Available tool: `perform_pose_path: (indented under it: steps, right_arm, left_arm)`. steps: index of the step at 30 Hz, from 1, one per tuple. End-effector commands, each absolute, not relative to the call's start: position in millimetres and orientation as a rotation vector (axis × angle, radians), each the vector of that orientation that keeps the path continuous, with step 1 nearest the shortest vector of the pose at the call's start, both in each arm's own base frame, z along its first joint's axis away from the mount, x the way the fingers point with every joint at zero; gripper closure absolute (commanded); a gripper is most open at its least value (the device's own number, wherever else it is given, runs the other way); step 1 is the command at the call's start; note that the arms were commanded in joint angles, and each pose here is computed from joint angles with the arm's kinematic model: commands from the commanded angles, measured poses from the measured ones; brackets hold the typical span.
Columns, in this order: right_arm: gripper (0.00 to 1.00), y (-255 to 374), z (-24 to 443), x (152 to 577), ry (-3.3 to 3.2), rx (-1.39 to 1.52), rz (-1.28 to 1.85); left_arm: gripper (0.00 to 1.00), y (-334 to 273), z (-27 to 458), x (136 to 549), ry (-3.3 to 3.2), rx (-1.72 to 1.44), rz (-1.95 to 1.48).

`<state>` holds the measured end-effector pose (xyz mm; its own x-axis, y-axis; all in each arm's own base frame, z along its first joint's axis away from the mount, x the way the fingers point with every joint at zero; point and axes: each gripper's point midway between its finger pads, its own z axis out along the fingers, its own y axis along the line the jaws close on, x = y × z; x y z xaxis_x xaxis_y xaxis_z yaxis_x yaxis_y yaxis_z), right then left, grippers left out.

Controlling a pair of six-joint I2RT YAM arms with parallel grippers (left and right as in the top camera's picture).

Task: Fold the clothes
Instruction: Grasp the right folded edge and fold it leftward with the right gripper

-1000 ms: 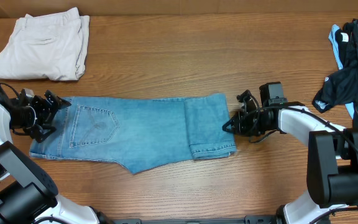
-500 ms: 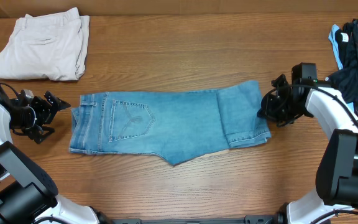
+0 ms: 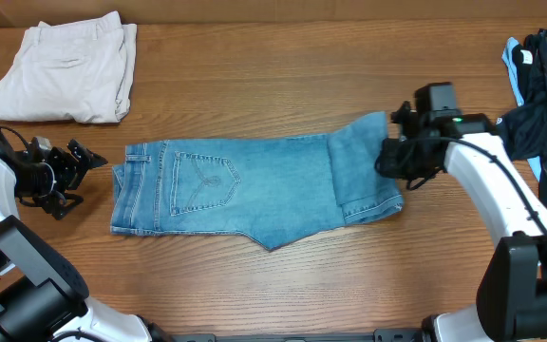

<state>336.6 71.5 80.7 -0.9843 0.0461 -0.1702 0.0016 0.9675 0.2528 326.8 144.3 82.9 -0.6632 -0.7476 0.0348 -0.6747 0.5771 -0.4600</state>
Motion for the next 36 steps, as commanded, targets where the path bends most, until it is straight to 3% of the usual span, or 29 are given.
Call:
perform_pose_path:
  steps: [1,17,21,30,32,33,34,36]
  right_arm:
    - [0.96,96.4,95.1,340.3,2.900,0.002,0.374]
    - [0.96,187.5,97.0,314.1,2.890,-0.128,0.395]
    - [0.85,208.5,102.1,313.8,2.864,-0.120,0.492]
    - [0.82,257.4,105.1,304.3,2.847,-0.072,0.678]
    - [0.69,270.2,101.8,299.3,2.852,-0.113,0.713]
    - [0.53,279.3,99.2,295.7,2.854,-0.144,0.737]
    - [0.43,282.3,96.9,294.5,2.858,-0.149,0.739]
    - [0.41,285.7,95.7,293.1,2.862,-0.136,0.745]
  left_arm:
    - [0.00,144.8,84.3,324.6,2.638,-1.214,-0.658]
    - [0.00,144.9,84.3,324.6,2.638,-1.214,-0.658]
    - [0.00,144.8,84.3,324.6,2.638,-1.214,-0.658]
    - [0.00,144.4,84.3,324.1,2.640,-1.216,-0.660]
    - [0.00,144.4,84.3,324.1,2.640,-1.216,-0.660]
    - [0.00,144.4,84.3,324.1,2.640,-1.215,-0.660]
    - [0.00,144.4,84.3,324.1,2.640,-1.216,-0.660]
    - [0.00,144.4,84.3,324.1,2.640,-1.215,-0.660]
